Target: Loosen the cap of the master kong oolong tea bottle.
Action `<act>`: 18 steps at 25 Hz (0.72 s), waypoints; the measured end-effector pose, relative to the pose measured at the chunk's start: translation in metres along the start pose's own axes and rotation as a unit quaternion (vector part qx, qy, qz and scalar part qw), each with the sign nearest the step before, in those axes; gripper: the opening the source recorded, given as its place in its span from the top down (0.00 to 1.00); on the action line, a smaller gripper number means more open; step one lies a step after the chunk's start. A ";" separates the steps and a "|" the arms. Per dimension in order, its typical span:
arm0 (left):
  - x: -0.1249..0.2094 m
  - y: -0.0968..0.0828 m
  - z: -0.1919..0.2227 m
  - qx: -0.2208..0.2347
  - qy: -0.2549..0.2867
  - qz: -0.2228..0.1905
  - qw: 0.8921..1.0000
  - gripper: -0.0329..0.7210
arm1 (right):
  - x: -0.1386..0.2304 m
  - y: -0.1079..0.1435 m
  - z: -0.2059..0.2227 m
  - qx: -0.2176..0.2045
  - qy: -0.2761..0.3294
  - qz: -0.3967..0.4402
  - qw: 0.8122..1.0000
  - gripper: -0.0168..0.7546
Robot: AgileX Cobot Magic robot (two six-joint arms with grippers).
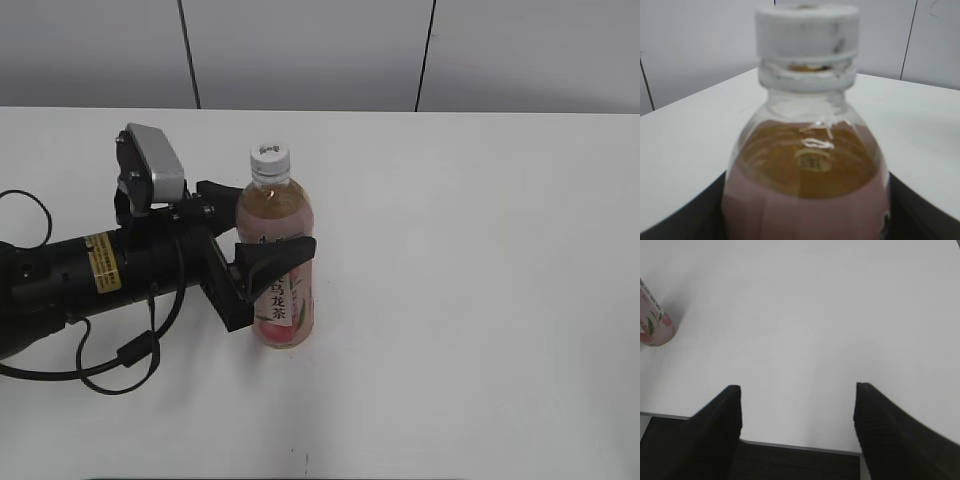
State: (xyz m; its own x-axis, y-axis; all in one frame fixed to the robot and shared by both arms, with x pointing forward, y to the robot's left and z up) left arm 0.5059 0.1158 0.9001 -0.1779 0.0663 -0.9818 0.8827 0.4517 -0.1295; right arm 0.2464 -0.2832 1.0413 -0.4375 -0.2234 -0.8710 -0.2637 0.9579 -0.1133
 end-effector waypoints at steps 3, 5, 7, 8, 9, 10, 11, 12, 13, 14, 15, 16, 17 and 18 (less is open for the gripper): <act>0.000 0.000 0.000 0.000 0.000 0.000 1.000 0.34 | 0.000 0.000 0.000 0.000 0.000 0.000 1.000 0.29; 0.000 0.000 0.000 0.000 0.000 0.000 1.000 0.34 | 0.000 0.000 0.000 0.000 0.000 0.000 1.000 0.29; 0.000 0.000 0.000 -0.001 0.000 0.000 1.000 0.34 | 0.000 0.000 0.000 0.000 0.000 0.000 1.000 0.29; 0.000 0.000 0.000 -0.001 0.000 0.000 1.000 0.34 | 0.000 0.000 0.000 0.000 0.000 0.000 1.000 0.29; 0.000 0.000 0.000 -0.002 -0.001 -0.001 1.000 0.34 | 0.000 0.000 0.000 0.000 0.000 0.000 1.000 0.29; 0.000 0.001 0.000 -0.003 -0.001 -0.001 1.000 0.34 | 0.000 0.000 0.000 0.000 0.000 0.000 1.000 0.29; 0.000 0.001 0.000 -0.003 -0.001 -0.001 1.000 0.34 | 0.000 0.000 0.000 0.000 0.000 0.000 1.000 0.29; 0.000 0.001 0.000 -0.004 -0.001 -0.002 1.000 0.34 | 0.000 0.000 0.000 0.000 0.000 0.000 1.000 0.29; 0.000 0.001 0.000 -0.005 -0.001 -0.002 1.000 0.34 | 0.000 0.000 0.000 0.000 0.000 0.000 1.000 0.29; 0.000 0.001 0.000 -0.005 -0.001 -0.002 1.000 0.34 | 0.000 0.000 0.000 0.000 0.000 0.000 1.000 0.29; 0.000 0.001 0.000 -0.005 -0.001 -0.002 1.000 0.34 | 0.000 0.000 0.000 0.000 0.000 0.000 1.000 0.29; 0.000 0.001 0.000 -0.005 -0.001 -0.002 1.000 0.34 | 0.000 0.000 0.000 0.000 0.000 0.000 1.000 0.29; 0.000 0.001 0.000 -0.005 -0.001 -0.002 1.000 0.34 | 0.000 0.000 0.000 0.000 0.000 0.000 1.000 0.29; 0.000 0.001 0.000 -0.005 -0.001 -0.002 1.000 0.34 | 0.000 0.000 0.000 0.000 0.000 0.000 1.000 0.29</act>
State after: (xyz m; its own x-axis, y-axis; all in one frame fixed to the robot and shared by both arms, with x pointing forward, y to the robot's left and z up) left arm 0.5070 0.1163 0.9003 -0.1802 0.0619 -0.9817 0.8775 0.4611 -0.1320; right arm 0.2464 -0.2832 1.0413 -0.4375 -0.2234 -0.8710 -0.2637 0.9579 -0.1133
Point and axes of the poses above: a point on each arm's last joint axis where the gripper is mounted, z pointing out along that axis toward the gripper, y along the wrist's bending axis when the last joint is at zero, x = y × z, the point moved 2 cm from there along z, pointing out along that axis toward the gripper, and after that the axes turned 7 degrees about -z, right-handed, at the moved point
